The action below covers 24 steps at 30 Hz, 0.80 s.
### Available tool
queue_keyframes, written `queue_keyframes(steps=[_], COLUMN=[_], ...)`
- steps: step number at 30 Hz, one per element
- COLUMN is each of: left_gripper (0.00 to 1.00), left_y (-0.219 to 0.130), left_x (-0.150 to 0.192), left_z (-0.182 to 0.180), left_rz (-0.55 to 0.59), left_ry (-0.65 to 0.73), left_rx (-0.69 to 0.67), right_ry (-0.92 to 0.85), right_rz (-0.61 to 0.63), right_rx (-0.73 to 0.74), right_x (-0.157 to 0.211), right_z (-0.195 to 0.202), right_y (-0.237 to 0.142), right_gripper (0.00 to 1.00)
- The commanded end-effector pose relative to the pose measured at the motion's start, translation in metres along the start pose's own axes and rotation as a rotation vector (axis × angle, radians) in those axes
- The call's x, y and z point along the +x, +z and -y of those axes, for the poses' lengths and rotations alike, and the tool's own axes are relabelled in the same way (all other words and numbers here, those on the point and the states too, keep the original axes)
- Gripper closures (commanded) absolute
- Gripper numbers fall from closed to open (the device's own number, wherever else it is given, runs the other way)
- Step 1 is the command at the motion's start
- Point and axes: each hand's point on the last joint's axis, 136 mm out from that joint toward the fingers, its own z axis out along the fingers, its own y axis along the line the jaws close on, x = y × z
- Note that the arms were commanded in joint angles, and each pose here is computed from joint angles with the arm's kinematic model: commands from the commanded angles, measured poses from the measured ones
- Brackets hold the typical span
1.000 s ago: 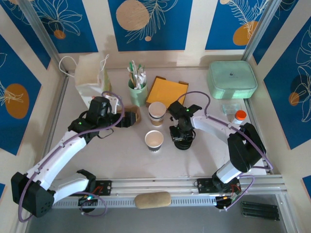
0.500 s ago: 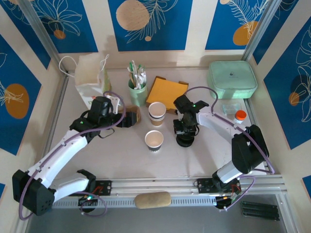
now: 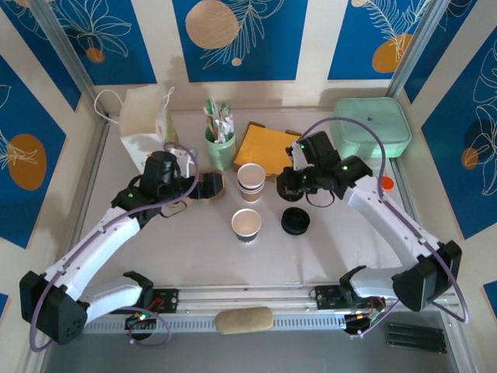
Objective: Pack the takeout coffee
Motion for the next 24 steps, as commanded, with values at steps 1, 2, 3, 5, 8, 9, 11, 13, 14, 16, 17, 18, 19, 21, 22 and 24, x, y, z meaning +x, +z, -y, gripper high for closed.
queue_keyframes(steps=[1,2,3,5,8,9,11,13,14,16,17,18,19,21,22,24], left_gripper=[0.01,0.01,0.01,0.01,0.01,0.01,0.01,0.01,0.01,0.01,0.01,0.01,0.0,0.0,0.0,0.01], left_y=[-0.01,-0.011,-0.013,-0.016,-0.023,-0.026,-0.032,-0.036,-0.038,-0.042,-0.043,-0.044,-0.045,-0.046,-0.047,-0.047], left_x=[-0.029,-0.034,-0.038,-0.044,-0.056,-0.059,-0.067,-0.074,-0.077,-0.084,-0.087,-0.089,-0.092,-0.094,-0.095,-0.097], left_z=[0.042,0.046,0.05,0.056,0.064,0.066,0.07,0.072,0.074,0.078,0.08,0.082,0.082,0.086,0.087,0.089], left_rz=[0.08,0.092,0.107,0.124,0.17,0.189,0.226,0.258,0.272,0.296,0.304,0.312,0.32,0.329,0.335,0.34], left_ry=[-0.103,-0.132,-0.166,-0.22,-0.3,-0.326,-0.37,-0.414,-0.434,-0.466,-0.484,-0.5,-0.514,-0.55,-0.562,-0.588], left_rx=[0.178,0.201,0.219,0.245,0.285,0.297,0.322,0.344,0.356,0.387,0.399,0.415,0.426,0.454,0.468,0.49], right_ry=[-0.013,-0.023,-0.031,-0.048,-0.095,-0.119,-0.149,-0.179,-0.189,-0.209,-0.214,-0.226,-0.232,-0.245,-0.248,-0.25], right_rz=[0.03,0.039,0.047,0.057,0.078,0.091,0.103,0.112,0.108,0.105,0.102,0.104,0.104,0.11,0.112,0.113], right_rx=[-0.317,-0.384,-0.445,-0.549,-0.698,-0.743,-0.802,-0.844,-0.861,-0.891,-0.903,-0.919,-0.93,-0.95,-0.956,-0.966], right_x=[-0.016,-0.021,-0.026,-0.033,-0.042,-0.045,-0.047,-0.049,-0.05,-0.049,-0.049,-0.049,-0.049,-0.049,-0.049,-0.05], right_z=[-0.065,-0.078,-0.09,-0.108,-0.131,-0.138,-0.146,-0.152,-0.154,-0.158,-0.159,-0.162,-0.163,-0.167,-0.168,-0.17], right_y=[-0.024,-0.03,-0.034,-0.041,-0.052,-0.056,-0.06,-0.062,-0.062,-0.062,-0.061,-0.061,-0.061,-0.061,-0.061,-0.059], right_gripper=[1.0,1.0,1.0,1.0,1.0,1.0,1.0,1.0,1.0,1.0,1.0,1.0,1.0,1.0,1.0,1.0])
